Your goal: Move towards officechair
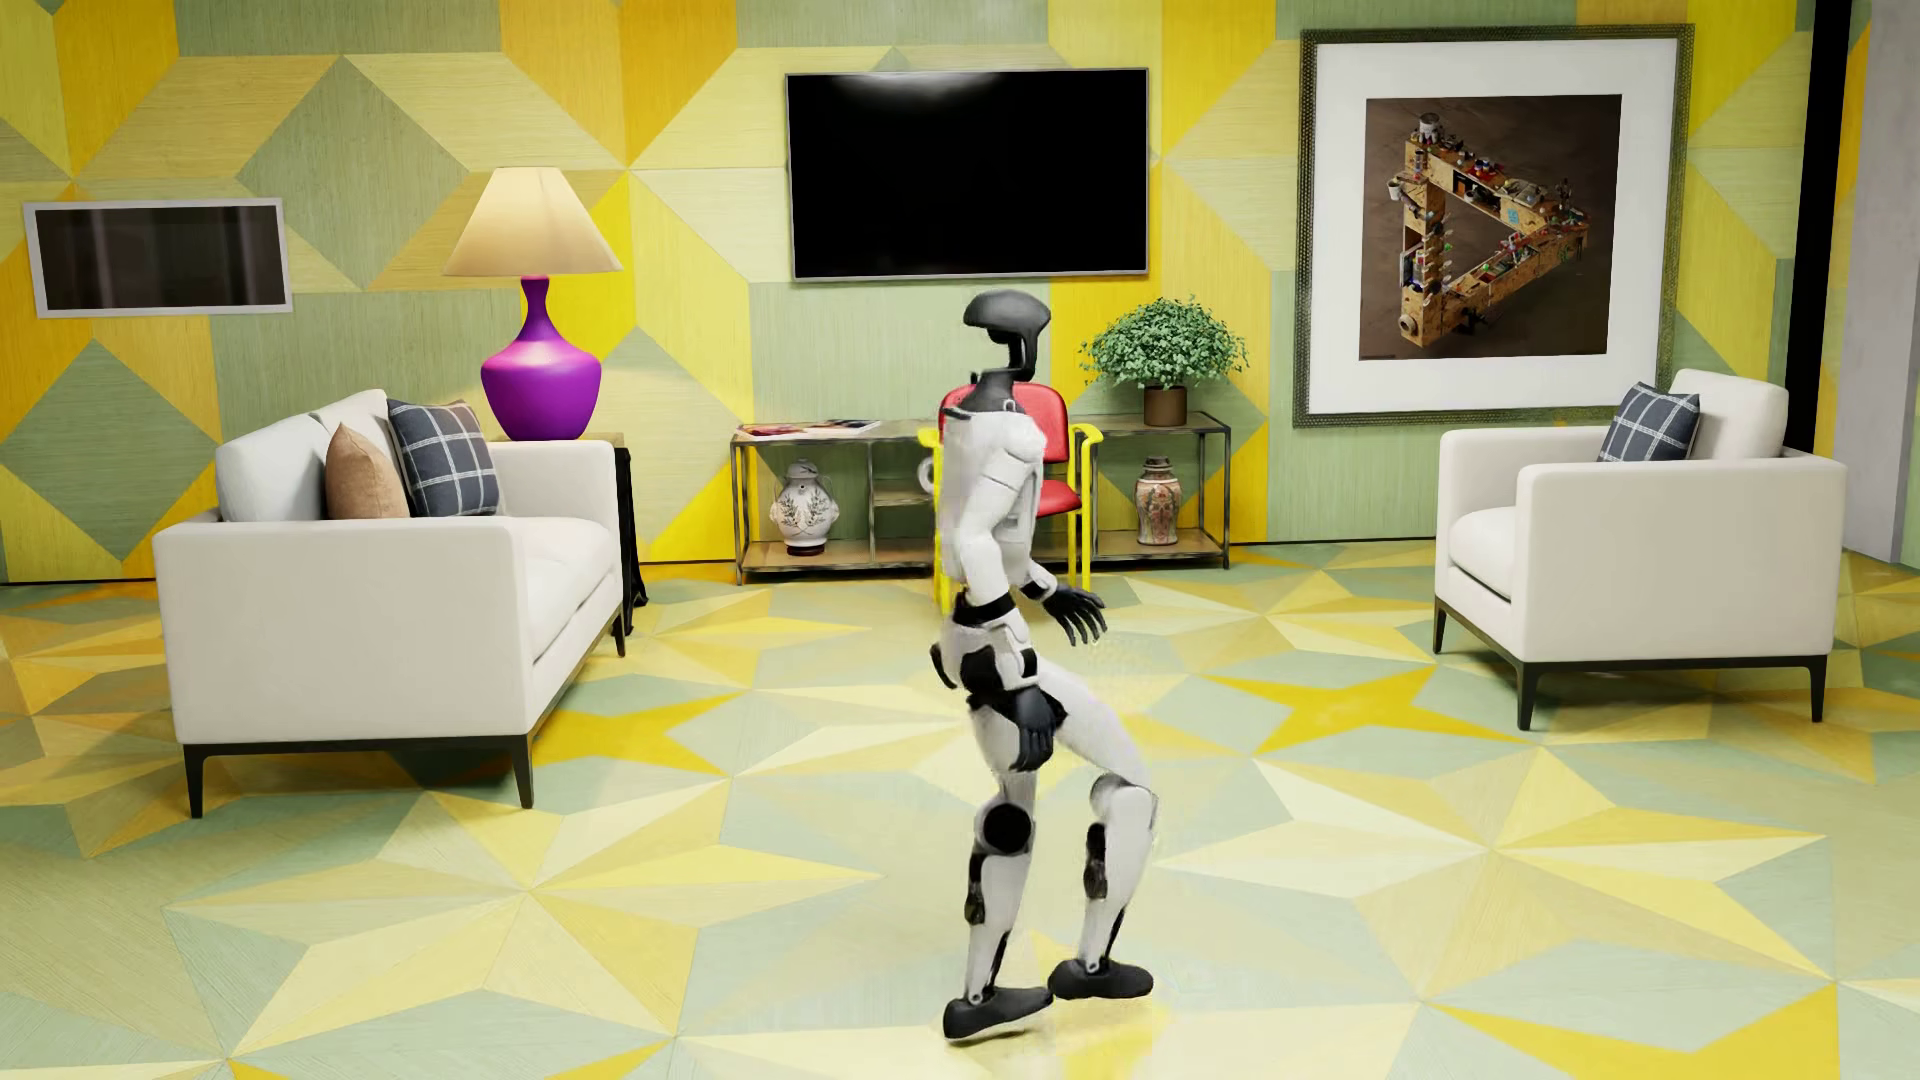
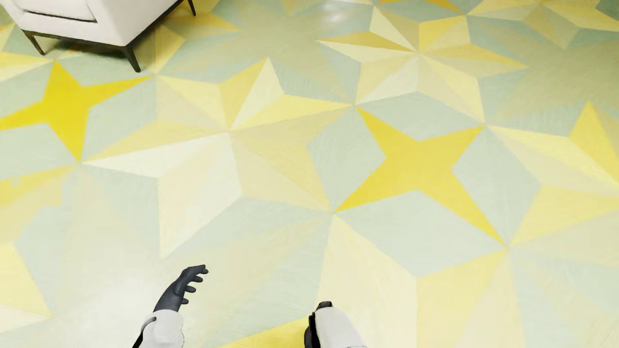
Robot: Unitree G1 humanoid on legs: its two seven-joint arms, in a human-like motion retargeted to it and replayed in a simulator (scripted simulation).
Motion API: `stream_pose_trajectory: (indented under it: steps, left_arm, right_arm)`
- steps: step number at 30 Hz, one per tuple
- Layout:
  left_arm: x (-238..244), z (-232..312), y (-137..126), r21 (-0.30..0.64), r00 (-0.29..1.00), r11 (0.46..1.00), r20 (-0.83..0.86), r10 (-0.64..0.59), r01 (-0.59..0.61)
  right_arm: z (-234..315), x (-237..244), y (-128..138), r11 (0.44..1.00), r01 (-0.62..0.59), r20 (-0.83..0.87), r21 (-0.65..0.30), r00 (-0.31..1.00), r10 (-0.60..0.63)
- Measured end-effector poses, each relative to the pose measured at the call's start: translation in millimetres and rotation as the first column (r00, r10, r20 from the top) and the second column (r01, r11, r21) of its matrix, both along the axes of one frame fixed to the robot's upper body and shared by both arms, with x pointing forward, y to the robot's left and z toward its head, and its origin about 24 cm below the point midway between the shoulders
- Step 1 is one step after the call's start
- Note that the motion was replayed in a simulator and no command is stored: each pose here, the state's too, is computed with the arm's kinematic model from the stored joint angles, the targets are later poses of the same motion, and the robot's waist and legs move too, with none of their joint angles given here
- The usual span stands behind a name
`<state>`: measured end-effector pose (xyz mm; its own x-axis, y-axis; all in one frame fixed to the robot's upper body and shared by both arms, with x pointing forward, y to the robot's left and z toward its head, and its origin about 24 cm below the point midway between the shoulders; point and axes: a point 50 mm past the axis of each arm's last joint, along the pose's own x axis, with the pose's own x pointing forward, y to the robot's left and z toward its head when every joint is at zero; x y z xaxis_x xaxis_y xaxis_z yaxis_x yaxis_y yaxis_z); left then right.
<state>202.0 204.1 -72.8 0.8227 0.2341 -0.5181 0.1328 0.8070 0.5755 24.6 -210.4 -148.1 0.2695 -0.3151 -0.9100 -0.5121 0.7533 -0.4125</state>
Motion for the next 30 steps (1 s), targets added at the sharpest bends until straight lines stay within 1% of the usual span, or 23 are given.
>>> stream_pose_trajectory:
  steps: [2,4,6,7,8,9,10,11,12,13,14,15,16,18,20,22,23,24,25,26,27,28,30]
  left_arm:
    - [25.1,9.8,-24.6,0.035,0.989,0.989,0.040,-0.144,0.142]
    - [35.3,10.5,-47.4,0.089,0.960,0.956,0.020,-0.281,0.278]
    - [27.3,-1.9,-56.0,0.099,0.937,0.932,-0.056,-0.344,0.348]
    - [17.4,-12.2,-53.0,0.097,0.931,0.929,-0.116,-0.345,0.356]
    - [2.9,-25.6,-45.8,0.094,0.925,0.933,-0.198,-0.323,0.346]
    - [-14.9,-40.3,-32.0,0.107,0.908,0.939,-0.310,-0.281,0.327]
    - [-30.8,-51.8,-15.1,0.138,0.873,0.937,-0.426,-0.236,0.320]
    - [-44.4,-59.6,0.9,0.178,0.833,0.931,-0.523,-0.184,0.317]
    - [-58.1,-63.2,18.3,0.217,0.801,0.928,-0.586,-0.123,0.302]
    - [-70.1,-63.7,35.8,0.238,0.792,0.939,-0.608,-0.054,0.246]
    - [-83.5,-62.7,51.3,0.246,0.802,0.956,-0.597,0.018,0.162]
    - [-94.9,-58.4,68.0,0.251,0.822,0.966,-0.562,0.095,0.060]
    - [-107.1,-52.7,83.4,0.255,0.840,0.966,-0.513,0.177,-0.048]
    - [-137.7,-42.0,106.0,0.268,0.838,0.930,-0.421,0.349,-0.252]
    - [-172.8,-38.3,113.5,0.294,0.769,0.855,-0.380,0.514,-0.426]
    - [-206.7,-40.1,108.4,0.304,0.673,0.781,-0.396,0.625,-0.545]
    - [-220.3,-44.8,98.2,0.288,0.634,0.764,-0.431,0.642,-0.578]
    - [-230.8,-51.9,83.7,0.262,0.605,0.766,-0.487,0.630,-0.587]
    - [-236.7,-60.2,66.6,0.236,0.595,0.799,-0.558,0.578,-0.554]
    - [-239.7,-68.1,50.5,0.206,0.592,0.846,-0.633,0.499,-0.492]
    - [-237.8,-74.6,35.9,0.164,0.595,0.883,-0.683,0.424,-0.440]
    - [-234.1,-80.1,20.3,0.096,0.598,0.905,-0.720,0.351,-0.415]
    - [-216.9,-83.8,-3.8,-0.034,0.654,0.909,-0.706,0.272,-0.415]
  right_arm:
    - [5.9,-22.6,-17.2,0.998,0.011,-0.041,-0.056,0.999,-0.013]
    - [11.2,-44.4,-36.6,0.995,0.007,-0.129,-0.103,0.991,-0.020]
    - [17.7,-48.8,-55.1,0.981,0.015,-0.111,-0.192,0.993,-0.037]
    - [20.9,-44.7,-62.7,0.965,0.089,-0.042,-0.248,0.994,-0.102]
    - [22.2,-39.6,-66.8,0.940,0.204,0.040,-0.273,0.979,-0.200]
    - [21.3,-33.9,-65.8,0.912,0.305,0.113,-0.274,0.952,-0.284]
    - [19.6,-23.8,-63.2,0.902,0.338,0.155,-0.269,0.939,-0.306]
    - [19.8,-5.2,-62.3,0.913,0.324,0.204,-0.247,0.939,-0.278]
    - [22.7,24.3,-62.3,0.928,0.282,0.267,-0.242,0.939,-0.216]
    - [29.4,53.6,-64.2,0.945,0.219,0.349,-0.244,0.929,-0.125]
    - [38.4,84.1,-66.6,0.953,0.162,0.430,-0.254,0.902,-0.039]
    - [50.3,117.8,-65.2,0.961,0.107,0.514,-0.254,0.857,0.040]
    - [66.0,152.3,-62.9,0.960,0.032,0.578,-0.279,0.804,0.141]
    - [106.1,219.6,-50.0,0.926,-0.108,0.660,-0.361,0.672,0.336]
    - [145.8,271.0,-30.4,0.876,-0.213,0.669,-0.434,0.574,0.471]
    - [177.6,302.8,-4.8,0.819,-0.301,0.653,-0.489,0.496,0.572]
    - [187.4,309.7,5.0,0.804,-0.311,0.658,-0.507,0.462,0.594]
    - [191.0,310.6,11.9,0.814,-0.298,0.684,-0.498,0.442,0.580]
    - [189.1,306.8,16.6,0.831,-0.286,0.715,-0.476,0.424,0.556]
    - [178.1,297.0,18.0,0.860,-0.276,0.741,-0.429,0.438,0.510]
    - [158.9,282.8,18.1,0.885,-0.280,0.737,-0.371,0.492,0.464]
    - [135.1,266.9,21.7,0.887,-0.329,0.681,-0.324,0.570,0.460]
    - [88.5,235.5,30.2,0.840,-0.487,0.451,-0.241,0.710,0.541]
